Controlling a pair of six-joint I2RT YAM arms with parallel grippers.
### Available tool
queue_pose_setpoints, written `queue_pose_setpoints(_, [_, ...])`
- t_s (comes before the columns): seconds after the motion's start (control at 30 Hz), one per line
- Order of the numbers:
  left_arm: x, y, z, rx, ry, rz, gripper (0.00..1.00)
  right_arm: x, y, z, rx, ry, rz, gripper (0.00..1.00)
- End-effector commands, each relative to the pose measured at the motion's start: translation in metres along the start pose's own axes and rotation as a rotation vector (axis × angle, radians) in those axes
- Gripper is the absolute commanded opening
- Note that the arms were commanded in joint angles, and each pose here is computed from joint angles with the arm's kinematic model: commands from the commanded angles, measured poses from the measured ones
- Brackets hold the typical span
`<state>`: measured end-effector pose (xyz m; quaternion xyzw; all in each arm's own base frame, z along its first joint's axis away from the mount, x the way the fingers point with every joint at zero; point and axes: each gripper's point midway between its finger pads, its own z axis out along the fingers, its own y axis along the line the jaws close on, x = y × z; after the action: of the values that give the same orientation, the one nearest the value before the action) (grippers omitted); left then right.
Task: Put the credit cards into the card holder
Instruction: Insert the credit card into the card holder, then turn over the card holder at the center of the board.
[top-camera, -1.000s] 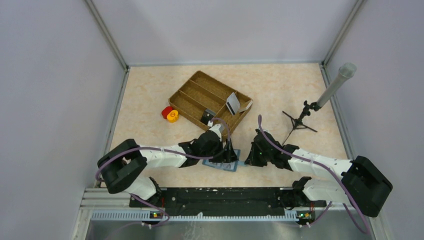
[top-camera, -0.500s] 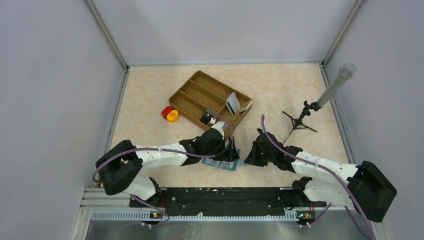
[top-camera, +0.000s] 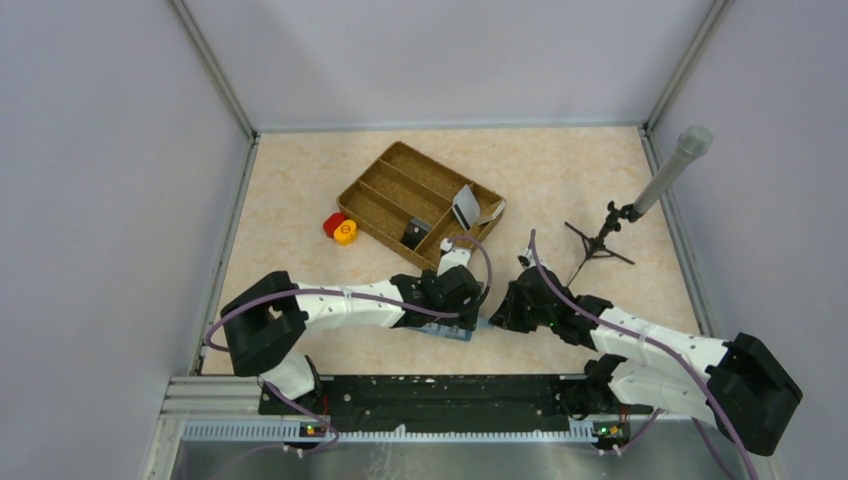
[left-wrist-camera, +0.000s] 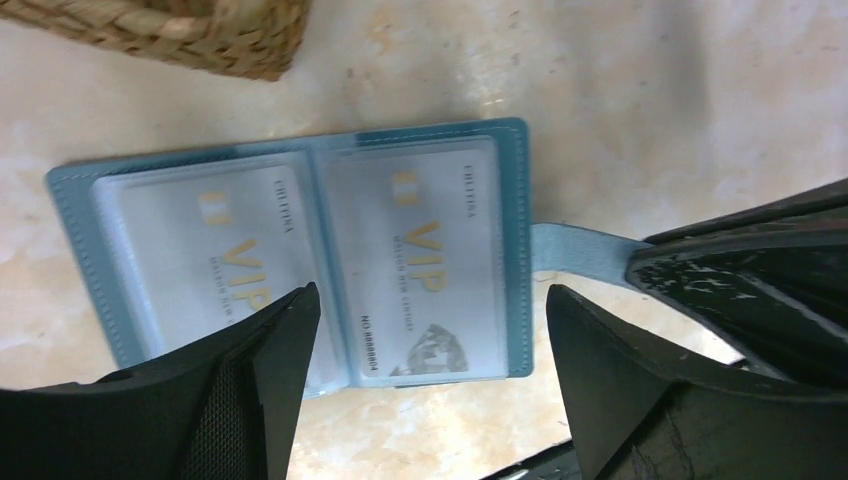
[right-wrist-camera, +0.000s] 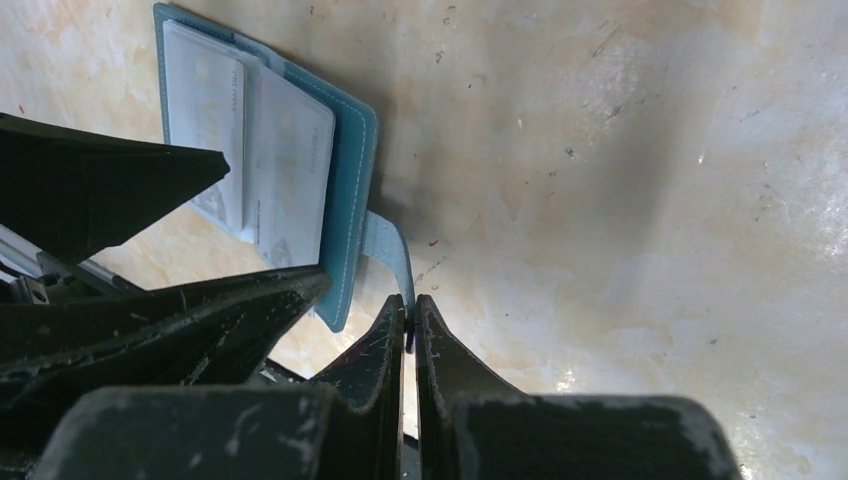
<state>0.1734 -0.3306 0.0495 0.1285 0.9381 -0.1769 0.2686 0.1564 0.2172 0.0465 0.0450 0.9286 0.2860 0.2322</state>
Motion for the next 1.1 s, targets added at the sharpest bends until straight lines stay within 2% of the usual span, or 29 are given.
queue_pose_setpoints(0.0, [-0.009, 0.012, -0.004, -0.096, -0.033, 0.017, 0.87, -0.002, 0.004, -0.001, -0.019, -0.020, 0.005, 0.00])
queue_pose_setpoints(0.6, [0.001, 0.004, 0.008, -0.055, 0.012, 0.043, 0.90, -0.001, 0.003, 0.000, -0.016, -0.013, 0.005, 0.00])
queue_pose_setpoints(1.07, [0.002, 0.015, 0.008, -0.185, 0.014, 0.107, 0.89, -0.001, 0.002, -0.002, -0.012, -0.018, 0.007, 0.00])
